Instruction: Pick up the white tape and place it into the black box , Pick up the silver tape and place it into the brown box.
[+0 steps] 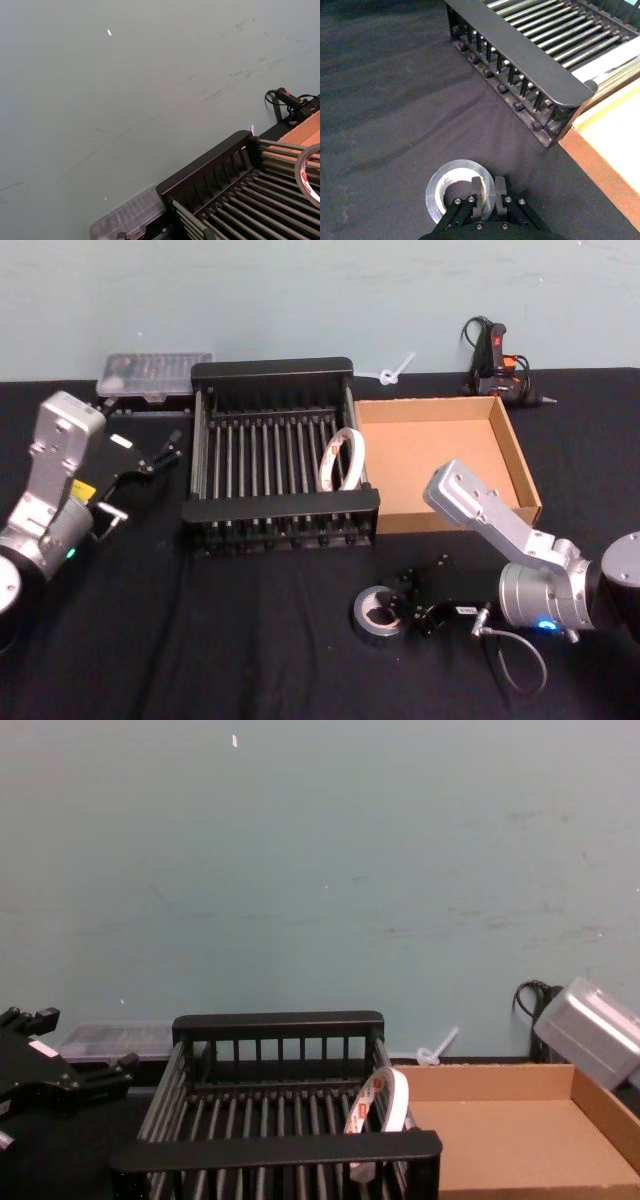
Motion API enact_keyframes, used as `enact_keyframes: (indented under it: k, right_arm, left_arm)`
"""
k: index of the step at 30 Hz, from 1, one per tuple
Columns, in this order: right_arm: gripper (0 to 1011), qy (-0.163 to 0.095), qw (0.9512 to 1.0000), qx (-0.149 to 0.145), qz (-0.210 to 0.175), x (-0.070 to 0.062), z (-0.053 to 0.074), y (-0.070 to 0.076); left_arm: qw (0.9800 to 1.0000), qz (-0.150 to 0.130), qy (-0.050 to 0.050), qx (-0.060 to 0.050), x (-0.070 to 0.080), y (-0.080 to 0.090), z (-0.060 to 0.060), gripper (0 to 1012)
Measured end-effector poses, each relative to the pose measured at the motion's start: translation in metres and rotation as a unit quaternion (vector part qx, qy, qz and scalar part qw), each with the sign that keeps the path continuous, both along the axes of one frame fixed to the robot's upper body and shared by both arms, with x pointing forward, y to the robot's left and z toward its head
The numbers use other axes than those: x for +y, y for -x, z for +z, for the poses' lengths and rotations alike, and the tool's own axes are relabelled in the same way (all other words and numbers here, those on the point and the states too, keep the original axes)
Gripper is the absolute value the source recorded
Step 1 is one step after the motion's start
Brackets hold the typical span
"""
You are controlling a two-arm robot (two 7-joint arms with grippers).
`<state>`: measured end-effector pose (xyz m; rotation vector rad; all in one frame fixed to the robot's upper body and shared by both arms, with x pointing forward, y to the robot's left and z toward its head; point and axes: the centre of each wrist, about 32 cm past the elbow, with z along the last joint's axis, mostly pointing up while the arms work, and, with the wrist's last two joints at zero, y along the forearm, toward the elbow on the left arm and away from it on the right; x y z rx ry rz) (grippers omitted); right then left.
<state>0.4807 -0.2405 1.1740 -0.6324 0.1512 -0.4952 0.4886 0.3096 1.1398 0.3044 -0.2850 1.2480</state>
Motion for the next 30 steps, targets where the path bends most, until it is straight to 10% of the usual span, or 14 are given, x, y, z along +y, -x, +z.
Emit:
enact_keyframes:
  k: [17,30]
  right_arm:
    - [162,-0.018,0.9997,-0.006,-0.015,-0.006,0.007,-0.002]
    - [162,-0.034,0.9937,-0.074,-0.077,-0.022,0.037,-0.015]
  left_arm:
    - [1.0000,0.000,0.000,0.000,0.000,0.000,0.000,1001]
    - [1.0000,0.000,0.000,0.000,0.000,0.000,0.000,1001]
